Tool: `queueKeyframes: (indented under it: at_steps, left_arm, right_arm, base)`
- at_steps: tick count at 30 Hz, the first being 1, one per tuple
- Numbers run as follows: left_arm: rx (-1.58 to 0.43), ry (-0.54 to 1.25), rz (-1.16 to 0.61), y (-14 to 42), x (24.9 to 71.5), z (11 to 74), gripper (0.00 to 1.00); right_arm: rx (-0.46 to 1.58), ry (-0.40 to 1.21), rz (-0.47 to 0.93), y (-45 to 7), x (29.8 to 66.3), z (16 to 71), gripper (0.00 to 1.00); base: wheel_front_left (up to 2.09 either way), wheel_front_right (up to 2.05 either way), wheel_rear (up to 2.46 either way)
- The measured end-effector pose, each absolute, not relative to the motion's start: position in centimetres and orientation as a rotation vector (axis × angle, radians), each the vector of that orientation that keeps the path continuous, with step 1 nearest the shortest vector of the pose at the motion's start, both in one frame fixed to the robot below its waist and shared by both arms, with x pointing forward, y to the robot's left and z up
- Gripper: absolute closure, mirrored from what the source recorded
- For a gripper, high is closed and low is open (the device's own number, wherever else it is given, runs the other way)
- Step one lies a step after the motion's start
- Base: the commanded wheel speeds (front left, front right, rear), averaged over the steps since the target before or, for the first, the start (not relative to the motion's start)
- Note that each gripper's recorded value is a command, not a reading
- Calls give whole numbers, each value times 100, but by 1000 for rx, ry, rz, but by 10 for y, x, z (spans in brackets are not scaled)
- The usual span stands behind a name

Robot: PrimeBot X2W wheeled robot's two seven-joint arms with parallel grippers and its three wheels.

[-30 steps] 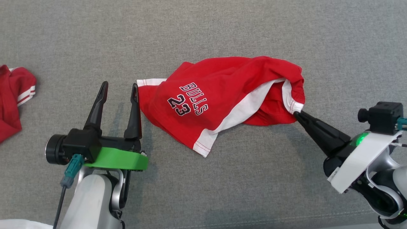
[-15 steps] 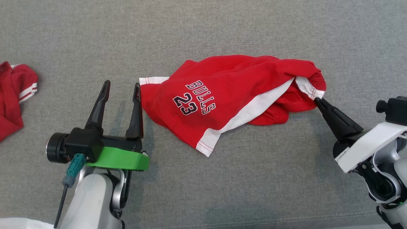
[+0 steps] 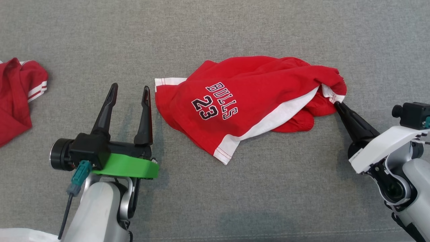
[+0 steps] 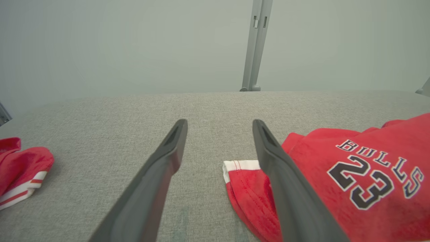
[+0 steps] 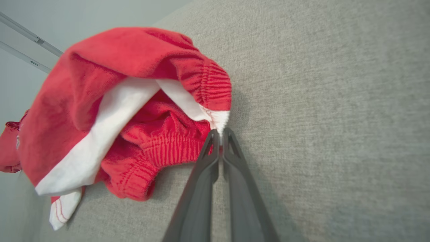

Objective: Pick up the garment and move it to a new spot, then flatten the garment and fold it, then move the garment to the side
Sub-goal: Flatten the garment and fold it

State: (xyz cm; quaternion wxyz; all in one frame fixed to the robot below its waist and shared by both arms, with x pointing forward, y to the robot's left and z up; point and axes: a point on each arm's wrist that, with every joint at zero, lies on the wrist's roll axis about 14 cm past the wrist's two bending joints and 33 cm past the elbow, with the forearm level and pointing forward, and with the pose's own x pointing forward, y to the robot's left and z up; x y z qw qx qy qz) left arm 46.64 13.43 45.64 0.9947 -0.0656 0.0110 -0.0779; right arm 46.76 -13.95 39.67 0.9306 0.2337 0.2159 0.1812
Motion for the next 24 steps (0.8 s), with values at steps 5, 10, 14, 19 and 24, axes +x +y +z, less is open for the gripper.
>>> queueKeyframes:
  at_steps: [5, 10, 14, 19, 24]
  left_arm:
    - [-134, 17, -152, 135, 466, 459, 0]
    - [-132, 8, -152, 135, 465, 464, 0]
    - [-132, 3, -152, 134, 464, 466, 0]
    - [-134, -16, -150, 134, 464, 474, 0]
    - [-128, -40, -150, 135, 463, 483, 0]
  right_arm:
    - [437, 390, 374, -145, 467, 403, 0]
    - [397, 314, 367, -152, 463, 415, 0]
    - [352, 254, 357, -160, 463, 427, 0]
    - [256, 116, 333, -172, 471, 458, 0]
    - [176, -32, 307, -176, 480, 496, 0]
  base:
    - [0, 0, 0]
    - [0, 0, 0]
    - [0, 0, 0]
    - [0, 0, 0]
    - [0, 0, 0]
